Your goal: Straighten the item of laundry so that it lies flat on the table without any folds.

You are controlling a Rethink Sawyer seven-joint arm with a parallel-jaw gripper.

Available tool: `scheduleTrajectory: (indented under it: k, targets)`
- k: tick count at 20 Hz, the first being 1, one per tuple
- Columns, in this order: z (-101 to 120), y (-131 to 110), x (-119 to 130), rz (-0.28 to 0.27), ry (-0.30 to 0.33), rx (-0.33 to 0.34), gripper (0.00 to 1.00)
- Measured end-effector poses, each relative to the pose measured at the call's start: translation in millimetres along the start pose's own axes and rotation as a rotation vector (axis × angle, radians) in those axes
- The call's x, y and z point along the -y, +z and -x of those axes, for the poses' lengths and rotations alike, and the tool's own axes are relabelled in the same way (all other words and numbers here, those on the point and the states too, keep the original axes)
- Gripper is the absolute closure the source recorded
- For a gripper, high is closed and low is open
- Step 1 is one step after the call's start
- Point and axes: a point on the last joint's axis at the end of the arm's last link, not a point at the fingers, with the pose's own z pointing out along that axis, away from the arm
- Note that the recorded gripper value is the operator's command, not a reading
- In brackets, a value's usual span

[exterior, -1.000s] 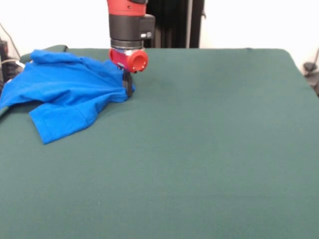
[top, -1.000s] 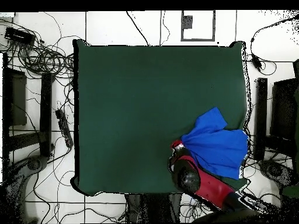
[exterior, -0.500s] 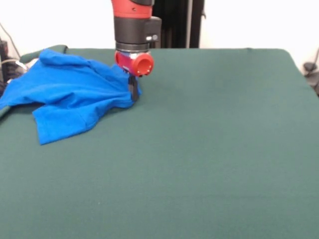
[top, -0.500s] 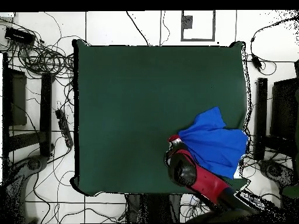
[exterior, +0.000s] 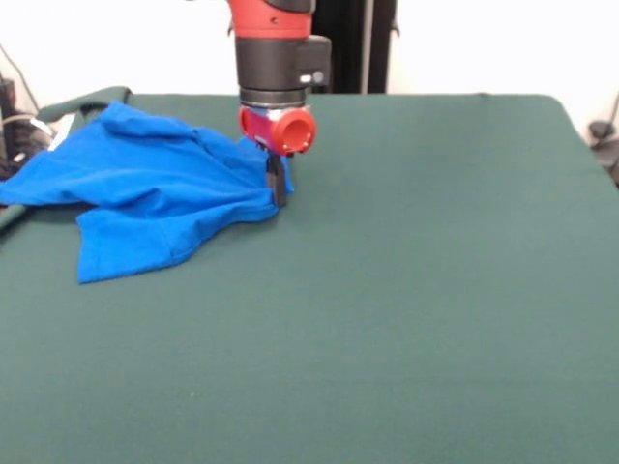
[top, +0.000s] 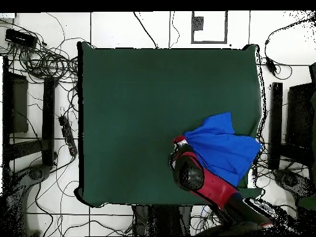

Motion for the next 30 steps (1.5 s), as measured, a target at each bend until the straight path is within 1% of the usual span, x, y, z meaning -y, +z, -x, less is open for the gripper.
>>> scheduleTrajectory:
  k: [8,12,19,26,30]
  targets:
    - [2.5,-2.4,-15.4,0.011,0.02,0.01,1.0]
    - [-1.1,-2.0,-22.8,0.008,0.028,0.013,1.0]
    - [-15.0,1.1,-36.7,-0.005,0.041,0.004,1.0]
    - [-35.7,10.4,-61.0,-0.021,0.059,-0.01,1.0]
    - [-41.9,14.2,-73.3,-0.02,0.063,-0.008,1.0]
